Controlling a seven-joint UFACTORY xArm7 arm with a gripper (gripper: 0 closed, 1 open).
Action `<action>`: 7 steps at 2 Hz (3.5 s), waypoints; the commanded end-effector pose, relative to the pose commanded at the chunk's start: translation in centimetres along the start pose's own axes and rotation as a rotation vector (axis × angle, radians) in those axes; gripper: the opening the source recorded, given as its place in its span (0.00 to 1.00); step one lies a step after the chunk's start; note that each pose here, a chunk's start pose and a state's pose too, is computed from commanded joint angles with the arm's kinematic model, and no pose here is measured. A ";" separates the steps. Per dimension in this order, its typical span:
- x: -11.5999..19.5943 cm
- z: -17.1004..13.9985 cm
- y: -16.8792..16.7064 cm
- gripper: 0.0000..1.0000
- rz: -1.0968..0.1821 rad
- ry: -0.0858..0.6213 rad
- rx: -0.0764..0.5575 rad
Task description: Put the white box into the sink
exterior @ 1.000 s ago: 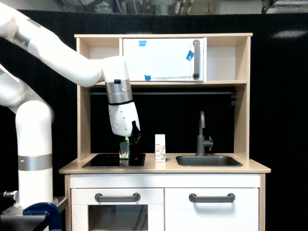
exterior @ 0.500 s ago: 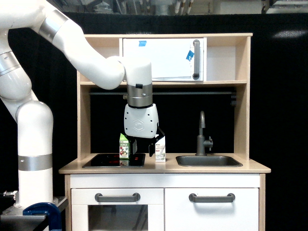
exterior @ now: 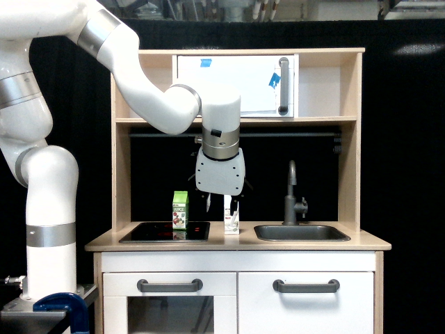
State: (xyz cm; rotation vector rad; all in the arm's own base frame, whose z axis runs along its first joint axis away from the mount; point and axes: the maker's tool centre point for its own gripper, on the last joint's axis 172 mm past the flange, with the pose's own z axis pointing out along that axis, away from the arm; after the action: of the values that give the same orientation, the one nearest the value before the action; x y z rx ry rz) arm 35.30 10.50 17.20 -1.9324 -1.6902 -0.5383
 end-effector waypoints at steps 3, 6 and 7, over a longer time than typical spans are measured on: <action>6.6 4.5 0.1 1.00 -0.139 0.100 0.146; 10.9 11.2 0.8 0.00 -0.138 0.100 0.146; 11.1 9.9 2.3 0.00 -0.138 0.100 0.146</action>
State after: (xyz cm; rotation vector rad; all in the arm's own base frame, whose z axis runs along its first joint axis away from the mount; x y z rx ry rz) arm 38.80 25.00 15.80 -1.6685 -1.7569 -0.5380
